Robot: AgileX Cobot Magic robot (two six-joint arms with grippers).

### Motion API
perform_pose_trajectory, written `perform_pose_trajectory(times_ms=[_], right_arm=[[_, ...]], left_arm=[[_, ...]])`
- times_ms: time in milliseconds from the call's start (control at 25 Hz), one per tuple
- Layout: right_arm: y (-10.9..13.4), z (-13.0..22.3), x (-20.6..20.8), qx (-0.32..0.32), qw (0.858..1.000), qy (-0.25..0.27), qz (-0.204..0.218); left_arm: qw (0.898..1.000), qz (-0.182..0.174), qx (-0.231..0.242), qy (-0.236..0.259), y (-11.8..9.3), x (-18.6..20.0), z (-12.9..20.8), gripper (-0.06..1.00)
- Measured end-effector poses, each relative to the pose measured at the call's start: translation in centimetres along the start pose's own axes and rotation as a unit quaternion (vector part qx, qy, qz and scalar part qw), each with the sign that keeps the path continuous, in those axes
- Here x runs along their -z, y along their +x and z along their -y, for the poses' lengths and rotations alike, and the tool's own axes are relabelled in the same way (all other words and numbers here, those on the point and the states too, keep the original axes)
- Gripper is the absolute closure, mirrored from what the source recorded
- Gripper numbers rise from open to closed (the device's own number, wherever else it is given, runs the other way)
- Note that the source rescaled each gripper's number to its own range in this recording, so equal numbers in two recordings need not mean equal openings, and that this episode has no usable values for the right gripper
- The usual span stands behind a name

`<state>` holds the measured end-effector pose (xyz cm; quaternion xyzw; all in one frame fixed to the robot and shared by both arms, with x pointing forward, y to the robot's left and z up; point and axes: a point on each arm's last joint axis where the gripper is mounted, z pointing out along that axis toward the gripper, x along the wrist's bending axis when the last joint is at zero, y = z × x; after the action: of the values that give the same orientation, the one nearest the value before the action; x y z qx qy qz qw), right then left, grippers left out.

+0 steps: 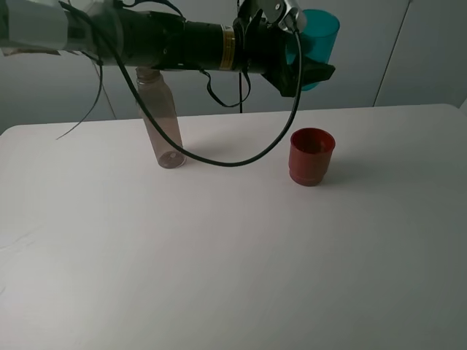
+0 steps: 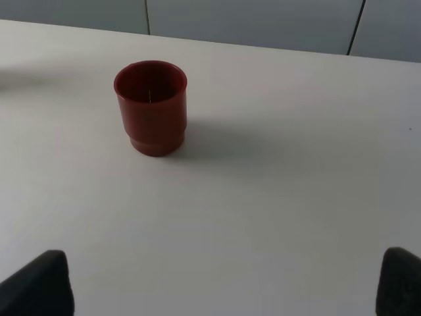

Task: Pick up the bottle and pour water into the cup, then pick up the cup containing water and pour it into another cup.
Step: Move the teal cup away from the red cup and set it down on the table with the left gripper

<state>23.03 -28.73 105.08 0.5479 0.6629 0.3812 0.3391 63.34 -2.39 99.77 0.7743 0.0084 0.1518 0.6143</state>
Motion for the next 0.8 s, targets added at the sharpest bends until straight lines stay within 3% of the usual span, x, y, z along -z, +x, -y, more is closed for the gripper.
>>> perform_pose_trajectory(times_ms=[160, 520, 800], right_arm=[[0.0, 0.0, 0.0, 0.0, 1.0, 0.0, 0.0], [0.0, 0.0, 0.0, 0.0, 1.0, 0.0, 0.0], [0.0, 0.0, 0.0, 0.0, 1.0, 0.0, 0.0]], left_arm=[[1.0, -0.008, -0.025, 0.009, -1.1, 0.7, 2.2, 0.89], [0.996, -0.056, 0.067, 0.011, -1.4, 5.9, 4.4, 0.89], [0.996, -0.041, 0.07, 0.032, -1.9, 8.1, 7.2, 0.89]])
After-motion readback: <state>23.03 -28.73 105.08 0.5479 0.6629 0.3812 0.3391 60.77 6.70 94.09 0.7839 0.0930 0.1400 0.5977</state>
